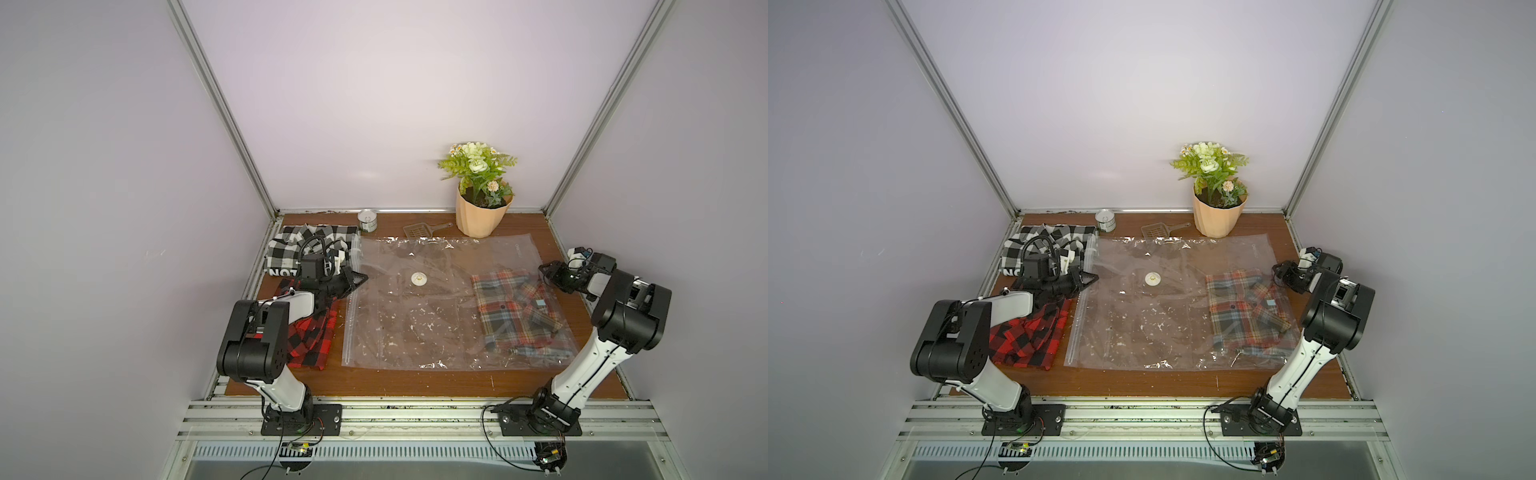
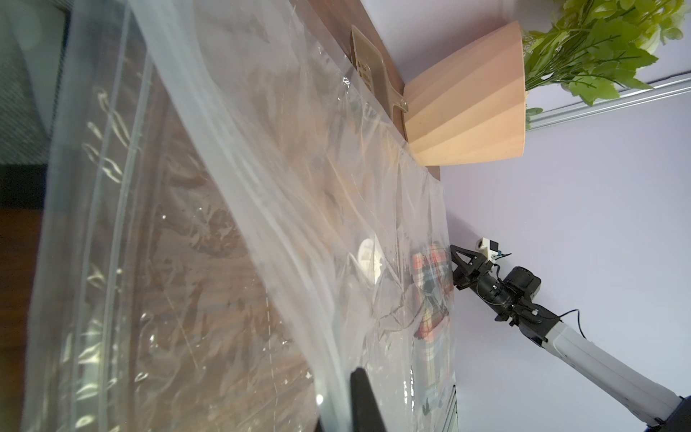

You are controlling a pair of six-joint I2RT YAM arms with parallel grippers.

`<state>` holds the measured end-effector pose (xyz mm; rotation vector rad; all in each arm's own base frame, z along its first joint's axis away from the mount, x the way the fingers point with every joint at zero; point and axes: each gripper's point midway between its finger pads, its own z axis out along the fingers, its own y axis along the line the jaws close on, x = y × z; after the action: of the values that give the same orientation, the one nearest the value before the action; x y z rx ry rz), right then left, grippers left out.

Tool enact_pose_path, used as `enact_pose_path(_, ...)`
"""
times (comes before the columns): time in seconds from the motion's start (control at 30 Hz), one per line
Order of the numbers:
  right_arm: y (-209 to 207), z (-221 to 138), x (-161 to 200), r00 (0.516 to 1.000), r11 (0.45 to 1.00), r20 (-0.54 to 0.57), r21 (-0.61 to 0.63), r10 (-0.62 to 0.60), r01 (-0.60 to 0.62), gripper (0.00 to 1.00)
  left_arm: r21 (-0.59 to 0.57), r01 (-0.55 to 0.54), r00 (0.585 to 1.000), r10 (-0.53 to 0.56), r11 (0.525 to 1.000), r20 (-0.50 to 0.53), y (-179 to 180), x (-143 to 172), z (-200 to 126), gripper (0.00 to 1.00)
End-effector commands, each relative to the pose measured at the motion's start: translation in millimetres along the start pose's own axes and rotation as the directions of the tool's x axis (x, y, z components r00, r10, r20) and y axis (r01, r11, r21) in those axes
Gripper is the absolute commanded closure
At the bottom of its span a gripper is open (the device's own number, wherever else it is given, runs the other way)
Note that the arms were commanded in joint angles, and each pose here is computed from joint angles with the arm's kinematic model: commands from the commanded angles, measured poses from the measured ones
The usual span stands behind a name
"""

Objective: Take the shirt out of the vacuum bag
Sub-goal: Adjust the vacuum bag at the center of the board.

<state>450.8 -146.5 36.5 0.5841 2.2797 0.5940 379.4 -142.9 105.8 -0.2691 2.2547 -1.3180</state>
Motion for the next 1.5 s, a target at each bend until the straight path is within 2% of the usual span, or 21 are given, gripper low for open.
enact_pose_path(0.0,-5,16,47,0.987,0.997,-0.141,0.012,0.081,-0.080,0.47,0.023,-0.010,1.000,0.010,1.000,0.003,-4,-3,-1,0.94)
enact_pose_path(0.3,0,11,37,0.991,0.998,-0.118,0.022,0.065,-0.063,0.66,0.022,-0.017,1.000,0.017,1.000,-0.012,-6,3,1,0.94)
enact_pose_path(0.37,4,7,29,0.993,0.998,-0.106,0.023,0.055,-0.053,0.72,0.021,-0.017,1.000,0.017,1.000,-0.016,-6,5,2,0.94)
enact_pose_path(0.57,17,-2,13,0.996,0.999,-0.070,-0.003,0.047,-0.047,1.00,0.019,-0.019,1.000,0.020,1.000,-0.024,-5,9,5,0.94)
enact_pose_path(0.73,28,-13,4,0.998,0.999,-0.044,-0.021,0.039,-0.040,1.00,0.018,-0.023,0.999,0.023,1.000,-0.029,-7,10,6,0.94)
enact_pose_path(0.93,61,-38,-13,1.000,0.999,0.010,-0.033,-0.010,0.010,1.00,0.021,-0.055,0.997,0.056,0.998,-0.053,-15,15,14,0.91)
enact_pose_path(1.23,116,-68,-29,0.993,0.995,0.071,0.004,-0.099,0.099,1.00,0.034,-0.057,0.998,0.058,0.998,-0.036,-25,16,15,0.75)
enact_pose_path(1.47,160,-91,-38,0.983,0.990,0.119,0.028,-0.142,0.140,1.00,0.039,-0.053,0.998,0.055,0.998,-0.041,-24,22,13,0.73)
